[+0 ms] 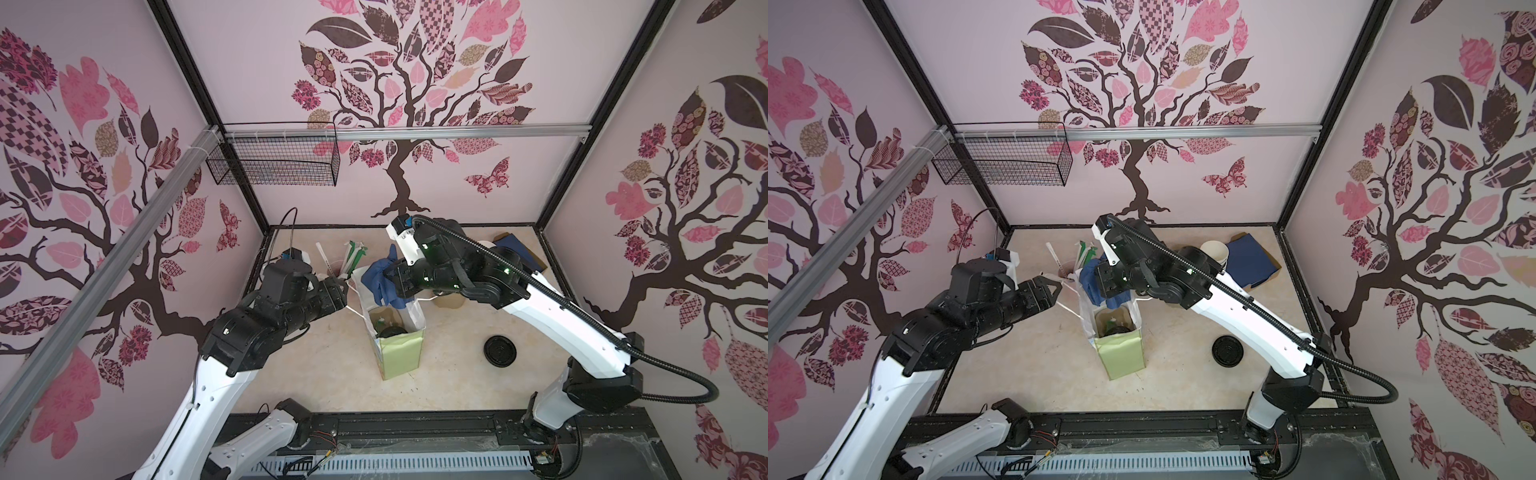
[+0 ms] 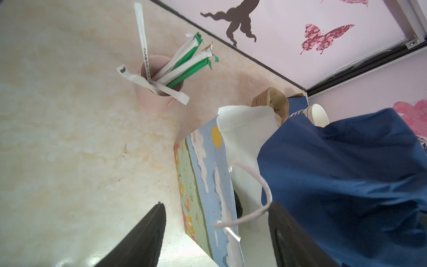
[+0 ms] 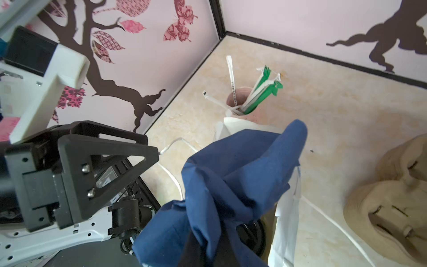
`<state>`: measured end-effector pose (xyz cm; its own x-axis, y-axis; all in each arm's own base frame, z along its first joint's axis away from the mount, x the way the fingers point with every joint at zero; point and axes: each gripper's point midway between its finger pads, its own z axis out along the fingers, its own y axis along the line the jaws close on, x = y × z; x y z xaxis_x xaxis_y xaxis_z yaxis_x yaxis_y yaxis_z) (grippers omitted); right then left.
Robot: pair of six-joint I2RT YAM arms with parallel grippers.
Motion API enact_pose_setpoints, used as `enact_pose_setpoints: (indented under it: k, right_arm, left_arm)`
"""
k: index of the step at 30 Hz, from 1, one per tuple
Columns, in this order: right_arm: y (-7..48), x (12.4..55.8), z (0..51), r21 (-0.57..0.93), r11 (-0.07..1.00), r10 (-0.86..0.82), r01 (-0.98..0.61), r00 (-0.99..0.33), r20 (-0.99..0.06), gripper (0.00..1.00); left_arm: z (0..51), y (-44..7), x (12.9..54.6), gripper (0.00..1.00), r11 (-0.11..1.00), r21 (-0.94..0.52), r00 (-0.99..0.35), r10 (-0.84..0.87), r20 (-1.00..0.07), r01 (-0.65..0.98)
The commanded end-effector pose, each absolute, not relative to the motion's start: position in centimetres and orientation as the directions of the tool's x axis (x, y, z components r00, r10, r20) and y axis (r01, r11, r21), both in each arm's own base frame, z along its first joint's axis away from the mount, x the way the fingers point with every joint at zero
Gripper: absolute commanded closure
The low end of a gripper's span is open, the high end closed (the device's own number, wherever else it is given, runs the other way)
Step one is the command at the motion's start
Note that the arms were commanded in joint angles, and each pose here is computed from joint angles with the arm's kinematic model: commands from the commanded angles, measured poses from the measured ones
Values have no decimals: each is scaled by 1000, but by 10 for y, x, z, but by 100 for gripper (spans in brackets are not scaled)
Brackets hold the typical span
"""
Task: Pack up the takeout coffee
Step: 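Release the napkin from the left gripper while the right gripper carries it over the bag, then lower the blue napkin into the white bag and open the right gripper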
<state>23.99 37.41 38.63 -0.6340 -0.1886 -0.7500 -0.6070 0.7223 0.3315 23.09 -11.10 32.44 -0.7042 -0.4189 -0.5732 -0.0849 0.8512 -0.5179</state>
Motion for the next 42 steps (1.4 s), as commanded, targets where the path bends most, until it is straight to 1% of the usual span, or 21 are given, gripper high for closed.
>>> enact_pose_setpoints:
  k: [1, 4, 8, 11, 16, 19, 27, 32, 33, 36, 38, 40, 41, 42]
  right_arm:
    - [374, 240, 372, 351, 763, -176, -543, -697, -696, 100]
    - [378, 245, 361, 354, 785, -168, -509, -724, -669, 100]
    - [379, 254, 343, 325, 830, -164, -454, -755, -635, 100]
    - [382, 258, 330, 308, 848, -167, -432, -769, -617, 100]
    - [396, 266, 314, 307, 850, -172, -427, -778, -605, 100]
    - [400, 271, 294, 284, 870, -177, -403, -792, -584, 100]
    - [406, 277, 253, 250, 886, -203, -391, -811, -548, 100]
    - [410, 284, 227, 230, 893, -220, -388, -820, -529, 100]
    - [411, 285, 225, 227, 892, -224, -391, -818, -530, 98]
    - [415, 290, 218, 224, 892, -230, -393, -820, -524, 84]
    - [417, 292, 214, 225, 891, -233, -395, -821, -521, 69]
    - [418, 294, 214, 222, 891, -235, -397, -820, -522, 57]
    - [418, 294, 218, 220, 891, -235, -397, -818, -525, 53]
    - [418, 294, 222, 223, 889, -233, -399, -816, -530, 51]
  left_arm:
    - [325, -124, 237, 29, 791, -608, -713, -461, -528, -61]
    - [321, -127, 242, 34, 796, -603, -723, -446, -528, -51]
    - [314, -130, 243, 47, 793, -607, -732, -442, -519, -49]
    - [313, -130, 242, 55, 793, -608, -731, -443, -520, -48]
    - [314, -128, 238, 57, 795, -605, -732, -440, -520, -48]
    - [314, -125, 236, 59, 798, -601, -728, -443, -523, -54]
    - [310, -119, 231, 70, 804, -590, -727, -448, -521, -73]
    - [309, -118, 229, 70, 801, -593, -726, -454, -516, -79]
    - [308, -118, 228, 71, 801, -593, -727, -453, -515, -79]
    - [307, -119, 228, 71, 802, -592, -729, -451, -515, -78]
    - [306, -119, 229, 72, 803, -590, -730, -450, -514, -79]
    - [305, -119, 229, 73, 802, -592, -730, -452, -513, -82]
    - [305, -119, 229, 74, 801, -592, -729, -453, -513, -82]
    - [305, -119, 230, 74, 802, -592, -730, -452, -512, -82]
